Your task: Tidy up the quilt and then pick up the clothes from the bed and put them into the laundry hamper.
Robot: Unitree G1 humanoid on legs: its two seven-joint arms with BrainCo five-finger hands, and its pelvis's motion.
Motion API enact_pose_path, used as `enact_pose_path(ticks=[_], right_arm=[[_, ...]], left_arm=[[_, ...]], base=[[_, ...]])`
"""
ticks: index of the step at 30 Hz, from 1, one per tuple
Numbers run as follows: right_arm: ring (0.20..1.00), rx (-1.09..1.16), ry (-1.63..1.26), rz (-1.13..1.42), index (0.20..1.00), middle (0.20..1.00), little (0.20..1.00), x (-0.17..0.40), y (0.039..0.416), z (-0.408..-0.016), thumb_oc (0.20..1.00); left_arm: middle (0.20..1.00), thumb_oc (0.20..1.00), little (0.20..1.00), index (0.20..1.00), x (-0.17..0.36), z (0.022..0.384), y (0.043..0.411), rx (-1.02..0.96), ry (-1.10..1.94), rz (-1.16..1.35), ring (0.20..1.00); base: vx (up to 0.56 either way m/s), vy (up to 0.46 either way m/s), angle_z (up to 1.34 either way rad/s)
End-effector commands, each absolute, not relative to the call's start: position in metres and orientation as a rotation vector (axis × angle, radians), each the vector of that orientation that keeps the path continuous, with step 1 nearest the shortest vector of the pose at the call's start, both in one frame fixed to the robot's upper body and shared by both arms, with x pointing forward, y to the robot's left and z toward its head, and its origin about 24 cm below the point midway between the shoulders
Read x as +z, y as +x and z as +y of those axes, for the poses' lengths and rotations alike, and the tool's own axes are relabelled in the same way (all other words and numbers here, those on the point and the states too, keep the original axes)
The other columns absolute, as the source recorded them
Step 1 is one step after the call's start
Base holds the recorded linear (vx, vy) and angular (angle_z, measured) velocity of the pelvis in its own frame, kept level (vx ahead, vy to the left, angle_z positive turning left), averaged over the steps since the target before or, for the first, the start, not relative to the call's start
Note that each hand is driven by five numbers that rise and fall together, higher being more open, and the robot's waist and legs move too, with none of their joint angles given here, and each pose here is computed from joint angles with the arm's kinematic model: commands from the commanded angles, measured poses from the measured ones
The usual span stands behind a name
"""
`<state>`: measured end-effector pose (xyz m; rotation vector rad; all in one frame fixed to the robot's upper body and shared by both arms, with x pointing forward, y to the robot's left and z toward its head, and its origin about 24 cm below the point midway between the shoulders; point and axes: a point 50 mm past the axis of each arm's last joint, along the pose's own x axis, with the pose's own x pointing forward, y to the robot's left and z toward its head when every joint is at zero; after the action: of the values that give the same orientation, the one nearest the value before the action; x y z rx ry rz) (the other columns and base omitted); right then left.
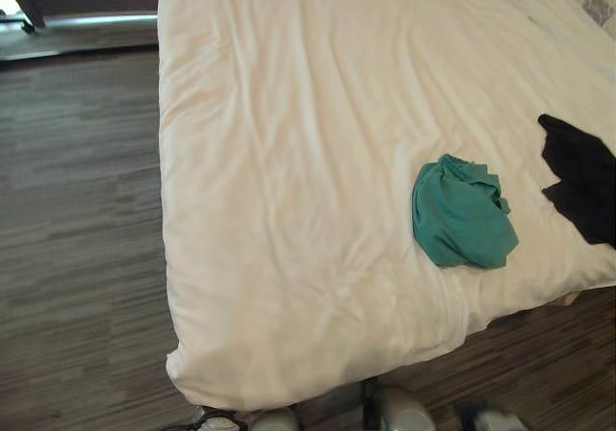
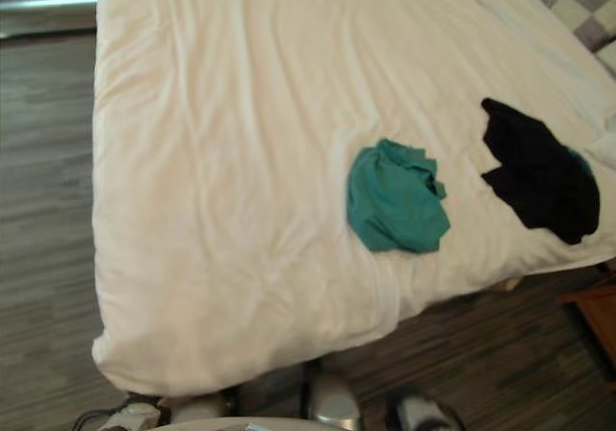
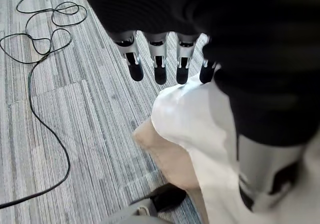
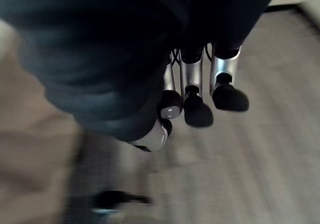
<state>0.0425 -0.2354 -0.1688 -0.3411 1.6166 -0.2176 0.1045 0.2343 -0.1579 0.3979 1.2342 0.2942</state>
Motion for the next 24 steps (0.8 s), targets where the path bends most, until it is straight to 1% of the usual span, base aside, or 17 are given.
enact_pose_path(ticks=[1, 4, 7, 8, 9, 10, 12, 14, 17, 19, 24], right_arm=[[1.0, -0.179, -0.337, 1.846, 1.0, 1.0, 1.0, -0.168, -0.013, -0.237, 1.0], [1.0, -0.224, -0.294, 1.831, 1.0, 1.0, 1.0, -0.169, -0.009, -0.234, 1.0], [1.0, -0.327, -0.256, 1.745, 1.0, 1.0, 1.0, -0.169, 0.011, -0.234, 1.0], [1.0, -0.336, -0.26, 1.736, 1.0, 1.0, 1.0, -0.169, 0.013, -0.234, 1.0], [1.0, -0.347, -0.299, 1.698, 1.0, 1.0, 1.0, -0.169, 0.023, -0.235, 1.0], [1.0, -0.341, -0.301, 1.699, 1.0, 1.0, 1.0, -0.169, 0.023, -0.235, 1.0], [1.0, -0.327, -0.417, 1.643, 1.0, 1.0, 1.0, -0.167, 0.035, -0.238, 1.0], [1.0, -0.303, -0.458, 1.619, 1.0, 1.0, 1.0, -0.167, 0.039, -0.238, 1.0], [1.0, -0.287, -0.472, 1.607, 1.0, 1.0, 1.0, -0.168, 0.036, -0.239, 1.0], [1.0, -0.33, -0.41, 1.642, 1.0, 1.0, 1.0, -0.169, 0.025, -0.239, 1.0], [1.0, -0.355, -0.368, 1.674, 1.0, 1.0, 1.0, -0.17, 0.014, -0.234, 1.0]], left_arm=[[1.0, 1.0, 1.0, 1.0, -0.158, 0.222, 0.118, 0.27, 0.377, 1.237, 1.0], [1.0, 1.0, 1.0, 1.0, -0.159, 0.219, 0.115, 0.238, 0.423, 1.262, 1.0], [1.0, 1.0, 1.0, 1.0, -0.163, 0.22, 0.1, 0.189, 0.508, 1.332, 1.0], [1.0, 1.0, 1.0, 1.0, -0.163, 0.22, 0.098, 0.189, 0.51, 1.338, 1.0], [1.0, 1.0, 1.0, 1.0, -0.165, 0.221, 0.09, 0.187, 0.516, 1.373, 1.0], [1.0, 1.0, 1.0, 1.0, -0.165, 0.222, 0.09, 0.191, 0.516, 1.372, 1.0], [1.0, 1.0, 1.0, 1.0, -0.168, 0.223, 0.074, 0.227, 0.477, 1.417, 1.0], [1.0, 1.0, 1.0, 1.0, -0.169, 0.224, 0.067, 0.284, 0.43, 1.43, 1.0], [1.0, 1.0, 1.0, 1.0, -0.169, 0.225, 0.063, 0.366, 0.364, 1.444, 1.0], [1.0, 1.0, 1.0, 1.0, -0.167, 0.23, 0.065, 0.376, 0.374, 1.442, 1.0], [1.0, 1.0, 1.0, 1.0, -0.166, 0.232, 0.072, 0.36, 0.398, 1.414, 1.0]], base=[[0.09, 0.014, -0.3], [0.1, -0.018, -0.15], [0.08, -0.034, -0.1], [0.07, -0.044, -0.42], [0.02, -0.029, -0.58], [0.02, -0.041, -0.7], [0.0, -0.057, -1.32], [-0.08, -0.083, -2.34], [-0.12, -0.13, -1.86], [-0.11, -0.288, -1.56], [-0.06, -0.348, -0.59]])
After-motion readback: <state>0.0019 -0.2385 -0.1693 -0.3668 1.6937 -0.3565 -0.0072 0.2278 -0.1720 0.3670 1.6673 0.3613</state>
